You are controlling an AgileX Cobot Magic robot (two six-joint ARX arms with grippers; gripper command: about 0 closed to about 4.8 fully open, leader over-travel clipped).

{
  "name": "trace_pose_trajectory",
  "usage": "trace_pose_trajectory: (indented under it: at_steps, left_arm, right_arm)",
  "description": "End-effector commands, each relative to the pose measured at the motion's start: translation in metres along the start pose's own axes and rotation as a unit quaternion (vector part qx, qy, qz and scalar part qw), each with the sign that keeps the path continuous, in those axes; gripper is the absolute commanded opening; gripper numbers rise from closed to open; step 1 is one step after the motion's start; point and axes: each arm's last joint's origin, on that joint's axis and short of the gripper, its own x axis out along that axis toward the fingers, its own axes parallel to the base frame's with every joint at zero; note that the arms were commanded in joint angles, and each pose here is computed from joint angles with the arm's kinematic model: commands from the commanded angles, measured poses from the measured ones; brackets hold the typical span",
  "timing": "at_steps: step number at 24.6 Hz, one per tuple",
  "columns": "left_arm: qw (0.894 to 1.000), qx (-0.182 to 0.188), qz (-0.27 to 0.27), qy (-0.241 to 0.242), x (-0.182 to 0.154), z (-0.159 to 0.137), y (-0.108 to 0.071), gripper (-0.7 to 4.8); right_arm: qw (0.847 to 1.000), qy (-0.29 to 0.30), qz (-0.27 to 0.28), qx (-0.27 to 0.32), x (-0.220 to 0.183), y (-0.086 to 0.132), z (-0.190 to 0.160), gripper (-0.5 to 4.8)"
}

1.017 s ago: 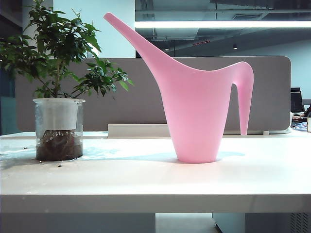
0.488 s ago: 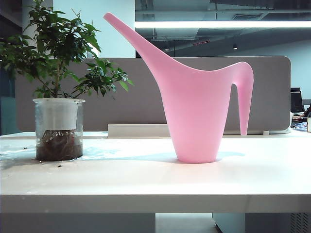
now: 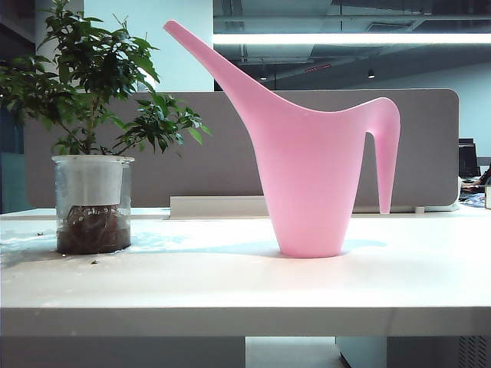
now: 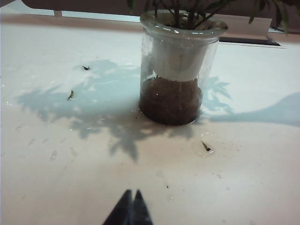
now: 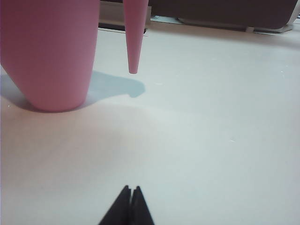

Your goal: Pick up the watering can from the table, water the potted plant, and put the can back.

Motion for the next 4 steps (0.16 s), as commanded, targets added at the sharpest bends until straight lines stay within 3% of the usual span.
trace_pose_trajectory:
  at_steps: [1,4]
  left_arm:
    - [1.0,0.0,0.0,0.002,-0.0001,0.0,0.0,-0.05]
    - [1.0,0.0,0.0,0.002,-0.0001,0.0,0.0,-0.05]
  right_arm:
    - [1.0,-0.002,0.002,0.002,0.0007,0.0003,-0.0014,0.22]
    - [1.0,-0.002,0.002,0.002,0.0007,0.0003,-0.0014,0.22]
